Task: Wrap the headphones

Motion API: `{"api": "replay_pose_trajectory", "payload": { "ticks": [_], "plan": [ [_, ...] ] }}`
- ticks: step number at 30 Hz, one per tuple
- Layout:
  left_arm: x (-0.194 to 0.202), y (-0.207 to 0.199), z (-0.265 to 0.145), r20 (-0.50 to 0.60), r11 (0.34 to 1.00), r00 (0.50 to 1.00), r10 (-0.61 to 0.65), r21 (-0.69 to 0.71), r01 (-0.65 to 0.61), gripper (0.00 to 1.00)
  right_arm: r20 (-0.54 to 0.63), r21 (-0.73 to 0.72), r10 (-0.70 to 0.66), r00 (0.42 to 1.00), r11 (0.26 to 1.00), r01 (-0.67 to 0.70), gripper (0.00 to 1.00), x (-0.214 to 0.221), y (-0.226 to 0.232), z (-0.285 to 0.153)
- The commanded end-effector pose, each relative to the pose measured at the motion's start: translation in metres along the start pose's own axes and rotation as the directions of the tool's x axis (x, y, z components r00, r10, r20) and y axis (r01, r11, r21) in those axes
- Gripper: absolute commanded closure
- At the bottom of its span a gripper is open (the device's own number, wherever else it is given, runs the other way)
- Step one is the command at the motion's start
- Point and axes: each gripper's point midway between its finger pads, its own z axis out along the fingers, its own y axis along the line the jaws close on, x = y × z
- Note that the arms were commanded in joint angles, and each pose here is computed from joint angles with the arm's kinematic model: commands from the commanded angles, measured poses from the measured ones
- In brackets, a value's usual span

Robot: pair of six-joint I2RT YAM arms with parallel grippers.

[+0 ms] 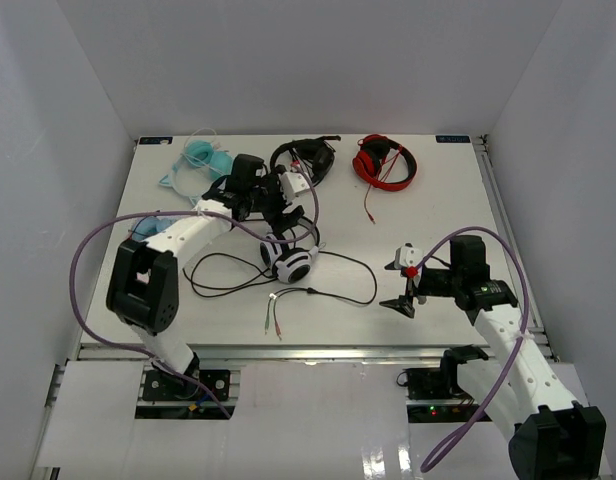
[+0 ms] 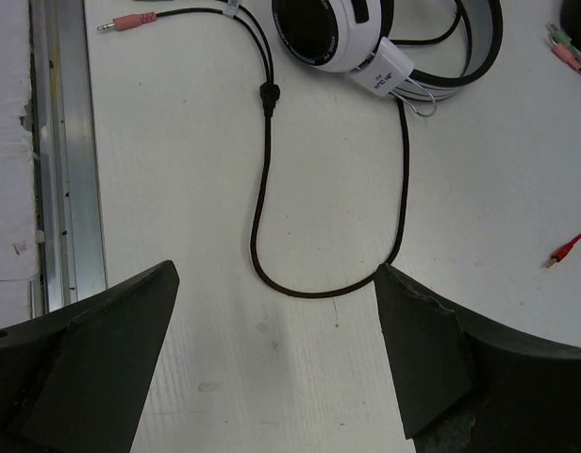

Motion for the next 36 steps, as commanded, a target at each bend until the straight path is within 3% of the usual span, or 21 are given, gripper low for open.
{"api": "replay_pose_trajectory", "payload": {
  "ticks": [1, 9, 14, 21, 26, 32, 36],
  "plan": [
    [0.004, 0.004, 0.028, -0.002, 0.968, 0.977, 0.212, 0.137, -0.209, 0.07, 0.058, 0.002, -0.076, 0.995, 0.997, 0.076, 0.09, -0.016, -0.004, -0.001],
    [0.027, 0.032, 0.08, -0.065, 0.907, 0.917, 0.393, 0.191, -0.375, 0.13, 0.069, 0.019, -0.099, 0.993, 0.995, 0.098, 0.09, -0.023, -0.004, -0.004],
    [0.039, 0.027, 0.104, -0.03, 0.884, 0.911, 0.412, 0.255, -0.391, 0.18, 0.074, 0.016, -0.1, 0.992, 0.995, 0.099, 0.09, -0.025, -0.004, -0.004],
    [0.074, 0.012, 0.112, -0.082, 0.88, 0.916, 0.392, 0.325, -0.347, 0.72, 0.067, 0.025, -0.101, 0.993, 0.995, 0.1, 0.09, -0.025, -0.006, -0.005],
    [0.064, 0.017, 0.105, -0.086, 0.893, 0.924, 0.372, 0.304, -0.331, 0.85, 0.063, 0.027, -0.1, 0.993, 0.995, 0.098, 0.09, -0.025, -0.006, -0.005],
    [0.015, 0.049, 0.072, -0.104, 0.965, 0.962, 0.252, 0.108, -0.241, 1.0, 0.049, 0.037, -0.098, 0.994, 0.995, 0.096, 0.09, -0.022, -0.007, -0.005],
    [0.012, 0.055, 0.04, -0.165, 0.997, 0.986, -0.001, -0.072, -0.011, 1.0, 0.043, 0.044, -0.095, 0.995, 0.995, 0.093, 0.09, -0.02, -0.008, -0.006]
  ]
}}
